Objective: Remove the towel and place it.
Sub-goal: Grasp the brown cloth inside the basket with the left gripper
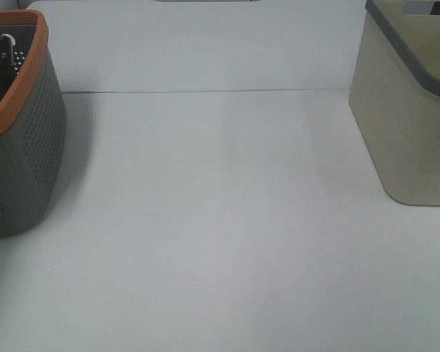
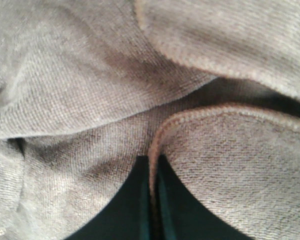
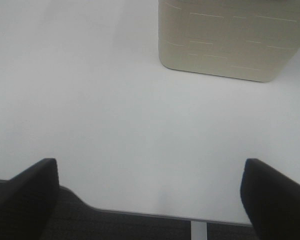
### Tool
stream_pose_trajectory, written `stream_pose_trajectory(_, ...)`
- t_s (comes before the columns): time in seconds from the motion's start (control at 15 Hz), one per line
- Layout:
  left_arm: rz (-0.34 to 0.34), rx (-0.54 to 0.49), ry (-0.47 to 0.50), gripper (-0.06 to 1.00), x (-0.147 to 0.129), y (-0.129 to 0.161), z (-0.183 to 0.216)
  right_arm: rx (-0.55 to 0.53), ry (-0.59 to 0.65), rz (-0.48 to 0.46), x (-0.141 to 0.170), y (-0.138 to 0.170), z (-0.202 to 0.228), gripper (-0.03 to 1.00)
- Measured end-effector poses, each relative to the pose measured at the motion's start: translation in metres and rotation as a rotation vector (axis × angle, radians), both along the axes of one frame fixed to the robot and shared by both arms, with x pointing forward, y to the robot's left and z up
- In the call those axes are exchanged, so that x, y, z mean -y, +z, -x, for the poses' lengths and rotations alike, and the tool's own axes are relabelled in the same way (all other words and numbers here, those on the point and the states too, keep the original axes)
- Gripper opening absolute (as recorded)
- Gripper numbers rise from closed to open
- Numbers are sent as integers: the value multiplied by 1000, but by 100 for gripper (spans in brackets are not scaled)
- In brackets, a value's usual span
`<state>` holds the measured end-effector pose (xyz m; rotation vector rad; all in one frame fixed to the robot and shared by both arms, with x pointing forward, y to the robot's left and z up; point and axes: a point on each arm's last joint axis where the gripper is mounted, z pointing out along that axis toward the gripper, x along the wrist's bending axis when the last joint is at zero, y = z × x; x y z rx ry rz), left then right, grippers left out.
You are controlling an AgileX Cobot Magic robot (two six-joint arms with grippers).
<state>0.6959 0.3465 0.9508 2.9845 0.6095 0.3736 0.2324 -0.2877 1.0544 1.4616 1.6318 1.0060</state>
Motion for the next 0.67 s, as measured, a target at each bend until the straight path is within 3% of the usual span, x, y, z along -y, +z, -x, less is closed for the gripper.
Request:
stream_pose_trajectory(0.13, 0, 11, -3, 0, 0, 30, 3, 0, 0, 0, 0, 0, 0, 96)
stream_pose_trajectory(0.27, -9, 111, 16, 0, 1, 101, 18, 0, 0, 0, 0, 0, 0, 96)
stream_pose_trajectory(0.4, -5, 207, 53, 0, 2, 146, 35, 0, 0, 0, 0, 0, 0, 96)
stream_pose_trajectory(0.67, 5, 333, 80, 0, 7, 201, 66, 0, 0, 0, 0, 0, 0, 96)
